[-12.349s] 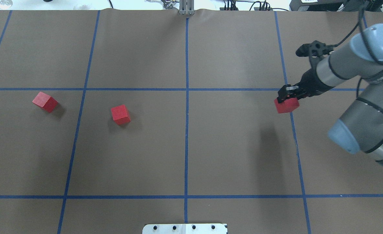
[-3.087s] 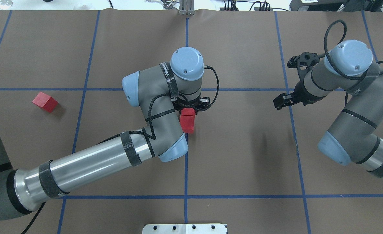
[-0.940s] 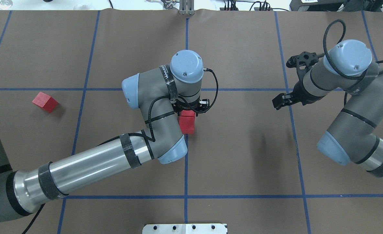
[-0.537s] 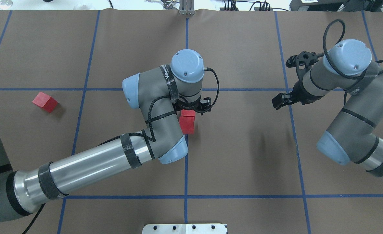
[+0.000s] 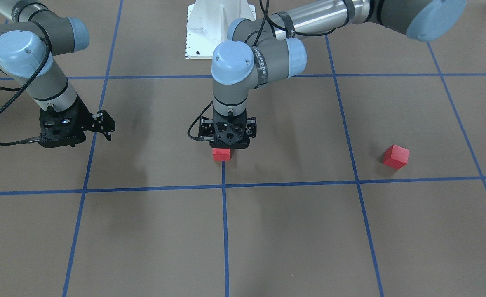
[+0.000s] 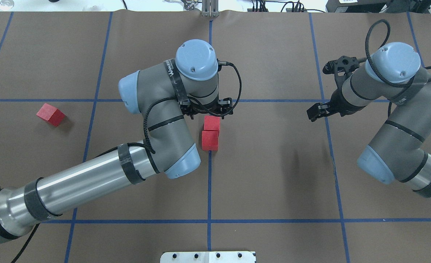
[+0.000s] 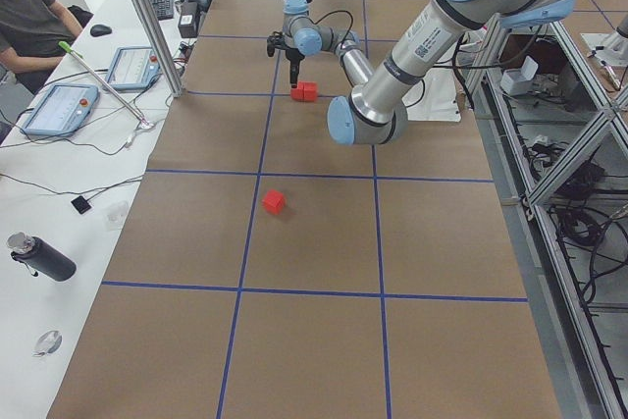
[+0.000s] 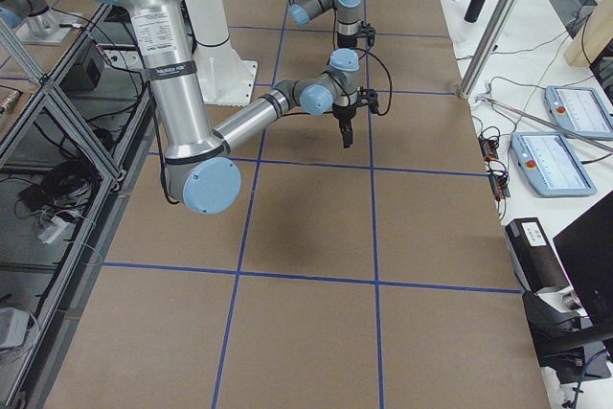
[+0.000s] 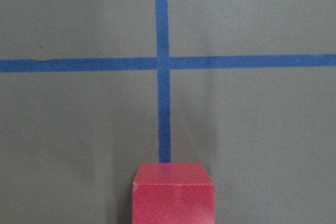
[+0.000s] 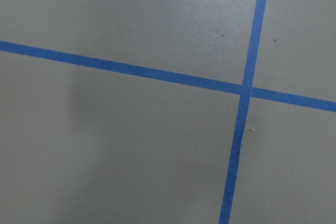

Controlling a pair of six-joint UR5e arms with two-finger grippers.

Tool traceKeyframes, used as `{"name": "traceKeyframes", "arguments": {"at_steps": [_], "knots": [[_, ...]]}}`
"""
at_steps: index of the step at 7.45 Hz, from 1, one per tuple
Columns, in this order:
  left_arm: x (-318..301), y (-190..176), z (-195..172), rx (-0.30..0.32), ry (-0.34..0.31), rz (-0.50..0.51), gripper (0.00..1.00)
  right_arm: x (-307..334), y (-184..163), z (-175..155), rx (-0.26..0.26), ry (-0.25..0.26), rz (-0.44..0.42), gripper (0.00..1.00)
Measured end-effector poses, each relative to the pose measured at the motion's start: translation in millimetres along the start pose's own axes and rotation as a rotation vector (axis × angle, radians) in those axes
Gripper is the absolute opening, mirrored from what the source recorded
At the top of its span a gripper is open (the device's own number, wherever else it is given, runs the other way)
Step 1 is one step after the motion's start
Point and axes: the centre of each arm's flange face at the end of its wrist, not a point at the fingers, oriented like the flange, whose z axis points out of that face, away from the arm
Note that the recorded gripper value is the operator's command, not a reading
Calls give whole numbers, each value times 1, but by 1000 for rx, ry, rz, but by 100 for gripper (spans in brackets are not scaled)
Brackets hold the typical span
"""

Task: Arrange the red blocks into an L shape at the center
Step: 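Open the left gripper and move it toward the far red cube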

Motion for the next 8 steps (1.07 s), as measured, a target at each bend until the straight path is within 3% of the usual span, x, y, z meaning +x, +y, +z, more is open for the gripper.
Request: {"name": "traceKeyframes", "arguments": {"at_steps": [3, 6, 8], "knots": [[-154, 21, -26, 39, -11, 66, 99, 1, -2, -2, 3, 0, 4, 100], [-324, -12, -58, 24, -61, 169, 99, 0, -2, -2, 5, -2, 8, 100], [-409, -37, -64, 8, -127, 348, 99, -1, -2, -4, 9, -7, 7, 100]]}}
